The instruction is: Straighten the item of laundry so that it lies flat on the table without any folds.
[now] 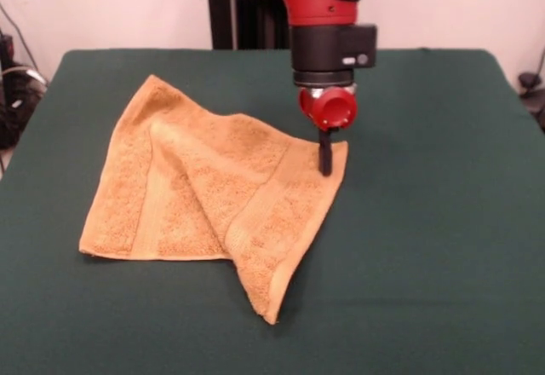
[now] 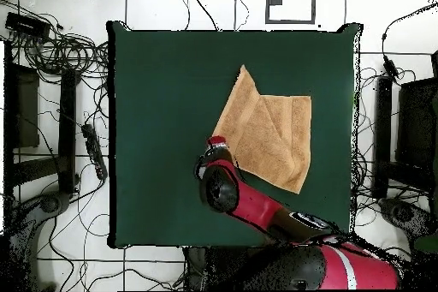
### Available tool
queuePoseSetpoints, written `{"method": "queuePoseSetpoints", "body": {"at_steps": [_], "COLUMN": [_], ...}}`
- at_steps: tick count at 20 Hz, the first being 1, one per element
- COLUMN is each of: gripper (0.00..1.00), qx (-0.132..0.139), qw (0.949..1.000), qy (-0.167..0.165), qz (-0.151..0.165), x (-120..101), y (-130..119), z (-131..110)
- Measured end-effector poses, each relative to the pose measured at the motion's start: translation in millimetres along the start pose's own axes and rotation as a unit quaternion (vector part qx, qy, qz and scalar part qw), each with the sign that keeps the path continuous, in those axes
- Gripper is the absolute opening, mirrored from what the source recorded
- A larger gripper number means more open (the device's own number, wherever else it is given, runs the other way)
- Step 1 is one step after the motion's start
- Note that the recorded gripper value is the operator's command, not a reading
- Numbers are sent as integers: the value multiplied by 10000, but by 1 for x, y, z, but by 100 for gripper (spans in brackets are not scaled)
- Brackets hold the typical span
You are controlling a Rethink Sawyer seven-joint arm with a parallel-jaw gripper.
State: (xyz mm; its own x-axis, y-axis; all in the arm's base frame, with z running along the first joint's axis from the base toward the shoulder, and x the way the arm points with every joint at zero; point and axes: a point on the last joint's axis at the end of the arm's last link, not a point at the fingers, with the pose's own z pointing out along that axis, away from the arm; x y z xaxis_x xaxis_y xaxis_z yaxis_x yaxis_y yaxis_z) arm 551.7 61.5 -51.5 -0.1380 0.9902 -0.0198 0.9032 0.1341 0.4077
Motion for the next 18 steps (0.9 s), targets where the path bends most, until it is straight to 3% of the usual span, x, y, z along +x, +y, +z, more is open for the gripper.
{"method": "queuePoseSetpoints", "body": {"at_steps": [18], "gripper": [0], "qx": [-595], "qw": [9939], "qy": [-59], "qz": [922], "x": [62], "y": [30], "z": [20]}}
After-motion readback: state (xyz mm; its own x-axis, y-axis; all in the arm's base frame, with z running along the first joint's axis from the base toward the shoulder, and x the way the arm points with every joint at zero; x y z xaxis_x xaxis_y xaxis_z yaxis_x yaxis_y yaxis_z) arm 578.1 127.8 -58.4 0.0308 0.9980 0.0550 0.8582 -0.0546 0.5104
